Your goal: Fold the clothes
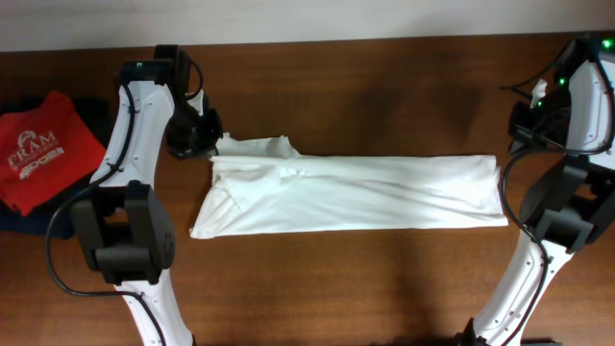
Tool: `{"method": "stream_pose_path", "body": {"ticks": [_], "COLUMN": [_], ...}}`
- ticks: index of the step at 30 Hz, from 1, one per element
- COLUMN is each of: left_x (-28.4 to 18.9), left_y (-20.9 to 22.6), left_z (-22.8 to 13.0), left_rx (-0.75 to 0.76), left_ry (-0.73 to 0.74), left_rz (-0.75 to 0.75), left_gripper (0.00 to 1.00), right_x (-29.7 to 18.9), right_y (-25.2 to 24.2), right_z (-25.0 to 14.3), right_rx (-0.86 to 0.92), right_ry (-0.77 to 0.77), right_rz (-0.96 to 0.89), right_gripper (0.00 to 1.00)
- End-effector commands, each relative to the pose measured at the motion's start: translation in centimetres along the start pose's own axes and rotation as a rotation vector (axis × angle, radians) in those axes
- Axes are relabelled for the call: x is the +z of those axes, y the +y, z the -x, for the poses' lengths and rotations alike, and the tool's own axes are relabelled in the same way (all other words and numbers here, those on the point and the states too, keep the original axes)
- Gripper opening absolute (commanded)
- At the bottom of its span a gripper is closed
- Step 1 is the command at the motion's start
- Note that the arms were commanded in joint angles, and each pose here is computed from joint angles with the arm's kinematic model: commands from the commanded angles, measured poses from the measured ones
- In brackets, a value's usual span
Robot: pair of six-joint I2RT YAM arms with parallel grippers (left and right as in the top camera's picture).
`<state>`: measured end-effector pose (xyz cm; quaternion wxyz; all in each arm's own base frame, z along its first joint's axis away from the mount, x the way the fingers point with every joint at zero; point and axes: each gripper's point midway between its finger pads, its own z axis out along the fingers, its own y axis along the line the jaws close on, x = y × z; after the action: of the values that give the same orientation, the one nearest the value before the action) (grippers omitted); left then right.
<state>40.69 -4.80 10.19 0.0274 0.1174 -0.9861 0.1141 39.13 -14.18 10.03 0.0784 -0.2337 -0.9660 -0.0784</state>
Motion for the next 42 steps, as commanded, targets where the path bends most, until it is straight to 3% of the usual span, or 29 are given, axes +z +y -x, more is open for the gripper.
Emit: {"method": "stream_pose_path", "body": {"ticks": [1,4,5,7,8,19,22,25,39,42], "left_x": [-2.0,-2.0,-2.0,-2.0,-2.0,-1.3,-1.4,-1.4,-1.4,-1.4], "left_y": [0.6,0.9,0.9,0.9,0.9,-1.9,-1.6,-1.6,-1.6,-1.6], "left_z": [-1.9,-3.1,-3.0,-3.1,-3.0,-1.7,-1.6,-1.5,-1.4,-1.4], "left_rx": [0.005,-0.001,-0.001,-0.001,-0.001,0.082,0.082,0.082,0.084,0.084], "left_ry": [0.031,0.076,0.075,0.075,0.075,-0.004,-0.009,-0.010,-0.017,-0.017], "left_rz": [0.022,0.037,0.036,0.037,0.037,0.023,0.041,0.041,0.039,0.039], "left_gripper": [0.00,0.00,0.00,0.00,0.00,0.00,0.00,0.00,0.00,0.00], "right_x": [0.5,2.8,3.2,3.0,3.0,5.9,6.8,7.1,8.3,8.9], "right_y": [-0.5,-0.9,-0.6,1.4,1.5,0.4,-0.2,-0.3,-0.8,-0.8], "right_z": [-1.3,-3.2,-3.6,-3.6,-3.6,-2.2,-2.2,-2.4,-1.6,-1.7], "right_rx": [0.004,0.017,-0.018,-0.096,-0.098,0.035,0.033,0.034,0.028,0.029], "right_ry": [0.044,0.149,0.169,0.167,0.167,0.138,0.138,0.147,0.119,0.121], "right_rz": [-0.011,-0.016,0.010,0.133,0.139,0.077,0.051,0.050,0.026,0.030], "right_gripper": [0.08,0.07,0.12,0.40,0.42,0.41,0.41,0.31,0.30,0.26]}}
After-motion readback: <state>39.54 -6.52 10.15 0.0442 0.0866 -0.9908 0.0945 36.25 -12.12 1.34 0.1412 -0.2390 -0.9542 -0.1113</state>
